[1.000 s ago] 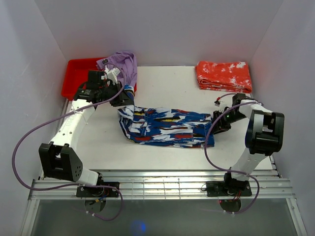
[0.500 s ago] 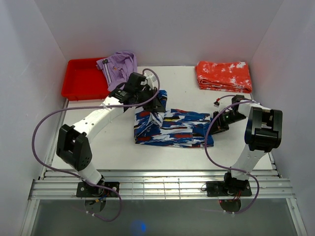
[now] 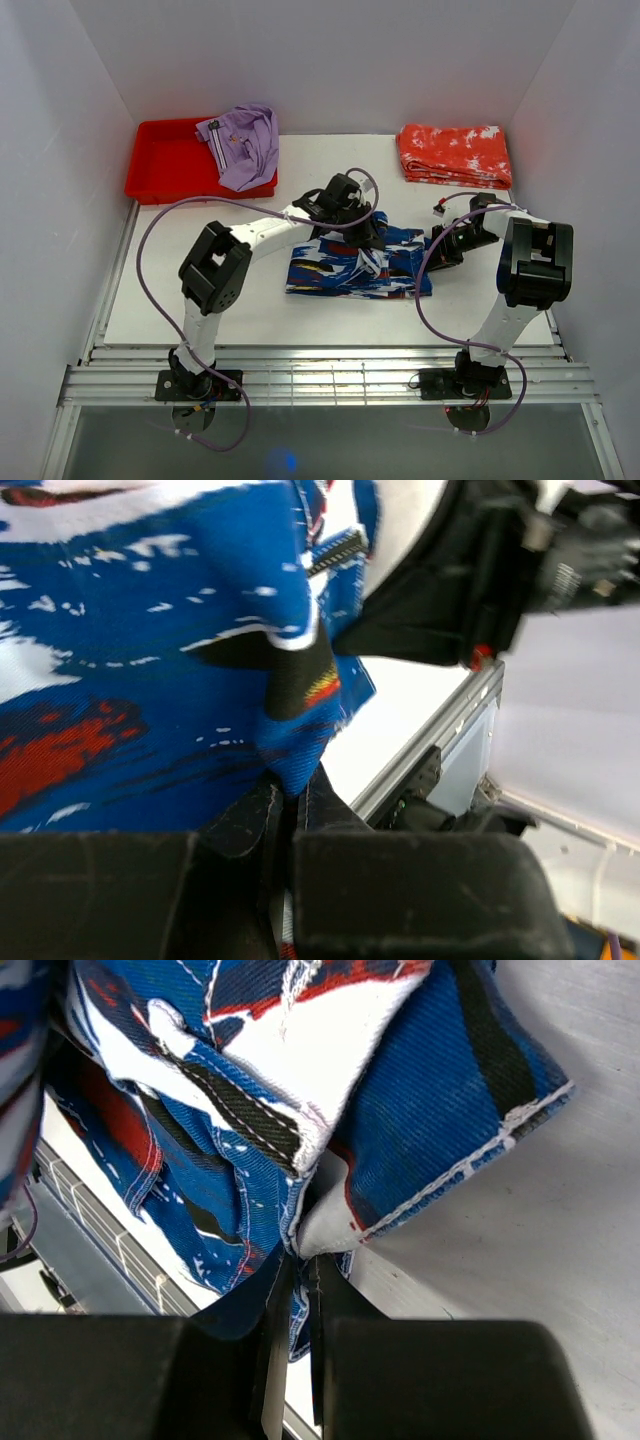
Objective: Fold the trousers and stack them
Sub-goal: Fold the trousers
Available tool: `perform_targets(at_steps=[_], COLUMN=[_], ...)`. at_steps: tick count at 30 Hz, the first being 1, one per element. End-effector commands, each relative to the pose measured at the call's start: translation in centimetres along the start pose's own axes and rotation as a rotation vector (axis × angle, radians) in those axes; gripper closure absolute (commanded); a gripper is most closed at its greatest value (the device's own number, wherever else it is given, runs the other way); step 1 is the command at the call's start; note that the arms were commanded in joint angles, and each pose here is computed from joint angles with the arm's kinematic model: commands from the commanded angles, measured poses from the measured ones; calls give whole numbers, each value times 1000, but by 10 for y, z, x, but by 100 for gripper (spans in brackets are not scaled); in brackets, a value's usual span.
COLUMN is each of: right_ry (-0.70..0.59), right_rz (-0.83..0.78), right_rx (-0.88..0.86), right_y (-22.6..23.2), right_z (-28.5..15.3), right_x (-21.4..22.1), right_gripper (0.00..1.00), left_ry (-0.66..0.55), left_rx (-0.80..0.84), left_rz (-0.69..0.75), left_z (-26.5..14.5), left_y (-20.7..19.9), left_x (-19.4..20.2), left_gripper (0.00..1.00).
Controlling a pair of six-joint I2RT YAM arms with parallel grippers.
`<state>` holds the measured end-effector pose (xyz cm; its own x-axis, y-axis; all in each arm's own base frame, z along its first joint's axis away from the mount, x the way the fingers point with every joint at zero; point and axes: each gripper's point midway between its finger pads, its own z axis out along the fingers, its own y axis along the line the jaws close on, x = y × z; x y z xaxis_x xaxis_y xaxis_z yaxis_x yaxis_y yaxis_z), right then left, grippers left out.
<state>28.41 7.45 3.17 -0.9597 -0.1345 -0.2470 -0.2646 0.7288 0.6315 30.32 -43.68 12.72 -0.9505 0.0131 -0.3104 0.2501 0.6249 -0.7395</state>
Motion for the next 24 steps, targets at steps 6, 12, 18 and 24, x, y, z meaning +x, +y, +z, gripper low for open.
perform_targets(at_steps=[6, 12, 18, 24], right_ry=[-42, -42, -46, -46], right_rz=[-37, -43, -52, -62], right_rx=[-61, -66, -68, -65], right_y=[16, 17, 19, 20], right_z=[0, 0, 0, -1], right_x=[-5, -3, -3, -1], right_gripper=[92, 92, 92, 92], left_ry=[-92, -110, -97, -83], left_rx=[122, 122, 103, 131], left_rz=[7, 13, -13, -13], left_z=[15, 10, 25, 37], left_y=[-61, -73, -66, -75], left_x=[-22, -23, -19, -18], left_gripper=[100, 100, 100, 100])
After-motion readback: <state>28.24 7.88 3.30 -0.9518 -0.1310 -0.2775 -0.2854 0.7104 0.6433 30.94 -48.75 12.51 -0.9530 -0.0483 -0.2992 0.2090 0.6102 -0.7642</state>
